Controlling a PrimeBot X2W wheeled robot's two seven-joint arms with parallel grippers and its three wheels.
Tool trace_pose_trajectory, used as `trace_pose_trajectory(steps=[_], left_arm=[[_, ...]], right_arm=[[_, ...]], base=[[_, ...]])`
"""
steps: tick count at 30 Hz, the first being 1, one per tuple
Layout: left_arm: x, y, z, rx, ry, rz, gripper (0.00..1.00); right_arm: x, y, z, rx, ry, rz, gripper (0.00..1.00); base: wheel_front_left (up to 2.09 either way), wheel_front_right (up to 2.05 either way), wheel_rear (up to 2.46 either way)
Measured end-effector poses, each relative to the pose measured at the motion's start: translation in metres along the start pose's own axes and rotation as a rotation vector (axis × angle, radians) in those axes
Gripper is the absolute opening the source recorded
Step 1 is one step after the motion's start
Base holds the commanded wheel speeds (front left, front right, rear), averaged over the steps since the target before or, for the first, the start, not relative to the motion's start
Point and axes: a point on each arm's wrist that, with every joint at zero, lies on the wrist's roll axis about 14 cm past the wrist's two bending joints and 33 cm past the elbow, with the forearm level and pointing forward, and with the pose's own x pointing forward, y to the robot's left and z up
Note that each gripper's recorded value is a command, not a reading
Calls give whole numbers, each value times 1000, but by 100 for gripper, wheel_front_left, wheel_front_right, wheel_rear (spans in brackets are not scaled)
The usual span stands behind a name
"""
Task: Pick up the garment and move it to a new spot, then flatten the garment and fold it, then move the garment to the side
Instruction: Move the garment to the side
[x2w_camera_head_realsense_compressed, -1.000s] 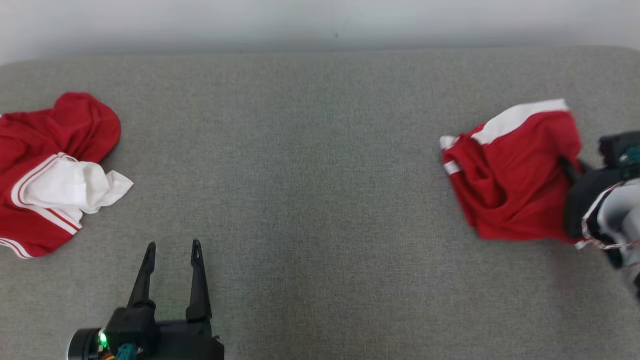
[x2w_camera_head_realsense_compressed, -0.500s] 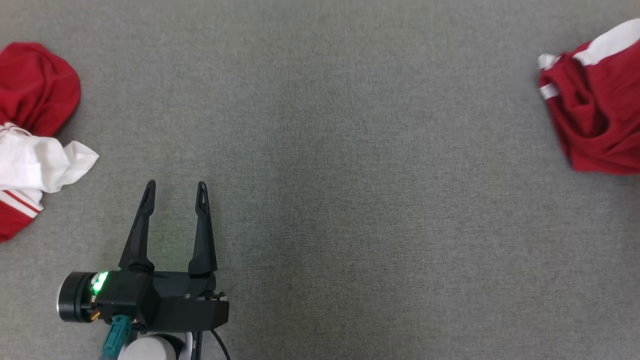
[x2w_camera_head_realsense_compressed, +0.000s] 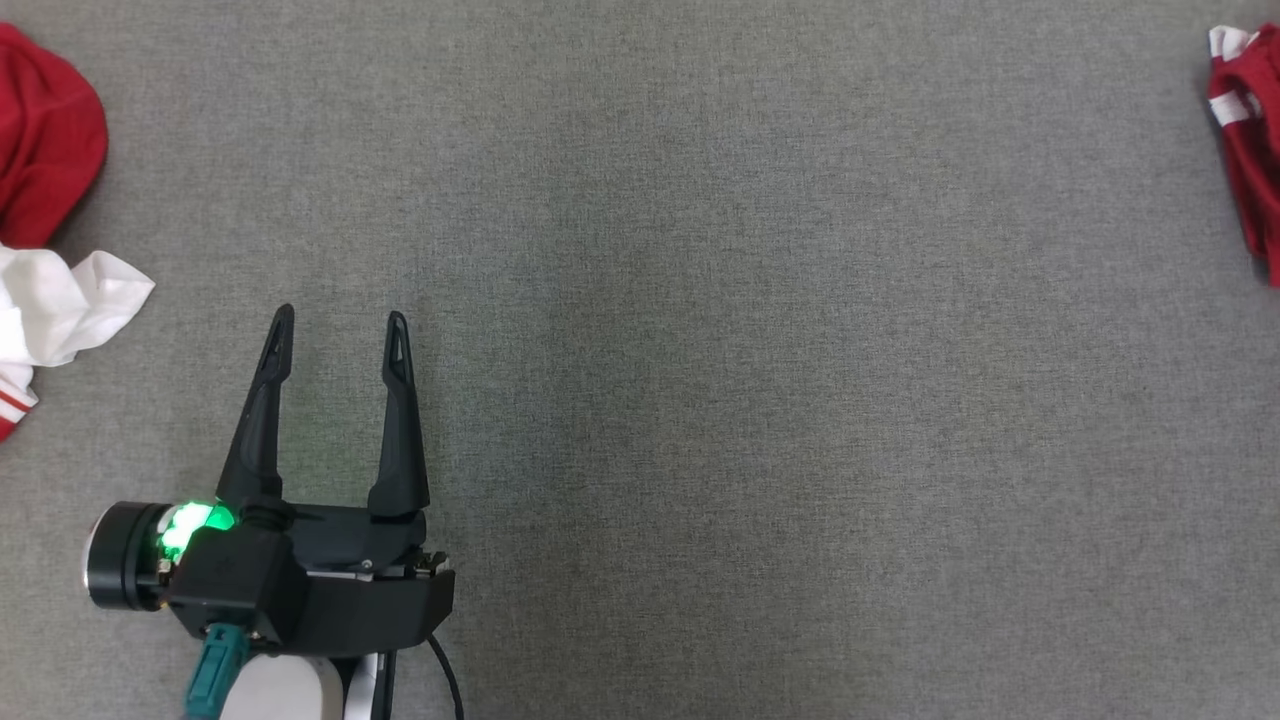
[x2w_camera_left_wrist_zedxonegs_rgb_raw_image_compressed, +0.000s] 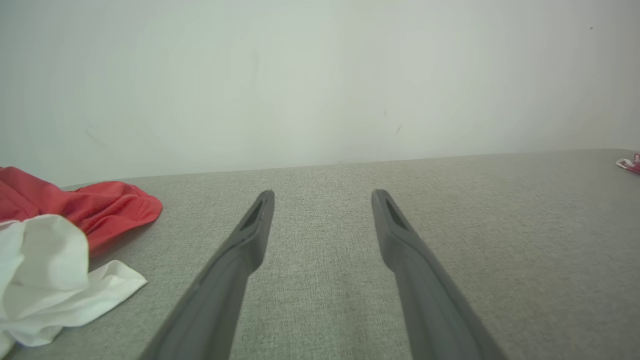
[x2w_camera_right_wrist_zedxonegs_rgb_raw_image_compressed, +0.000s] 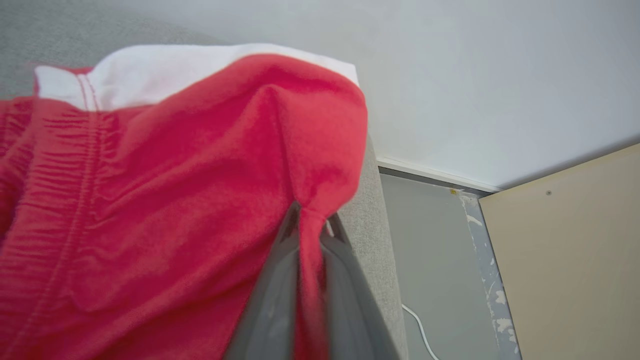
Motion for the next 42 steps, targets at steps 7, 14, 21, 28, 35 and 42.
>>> trace_pose_trajectory(steps=[7, 14, 21, 28, 35, 42], left_arm=[[1, 0, 3, 5, -10, -1, 100], [1, 0, 2, 6, -7, 4, 100], [0, 3, 2, 3, -7, 13, 100], [-4, 3, 5, -4, -6, 19, 100], [-18, 6, 11, -8, 1, 39, 100], [-39, 13, 18, -21, 13, 70, 100]], right_arm=[[-2, -9, 4, -2, -4, -20, 0], [-1, -13, 6, 5, -6, -32, 2], [-2, -15, 6, 1, -14, -39, 100], [-10, -19, 24, -8, -86, -44, 100], [-30, 0, 66, 45, -300, 2, 100], [-63, 20, 94, 183, -461, 59, 100]], base=[[0, 0, 0], [0, 0, 0], [0, 0, 0], [0, 0, 0], [0, 0, 0], [0, 0, 0]])
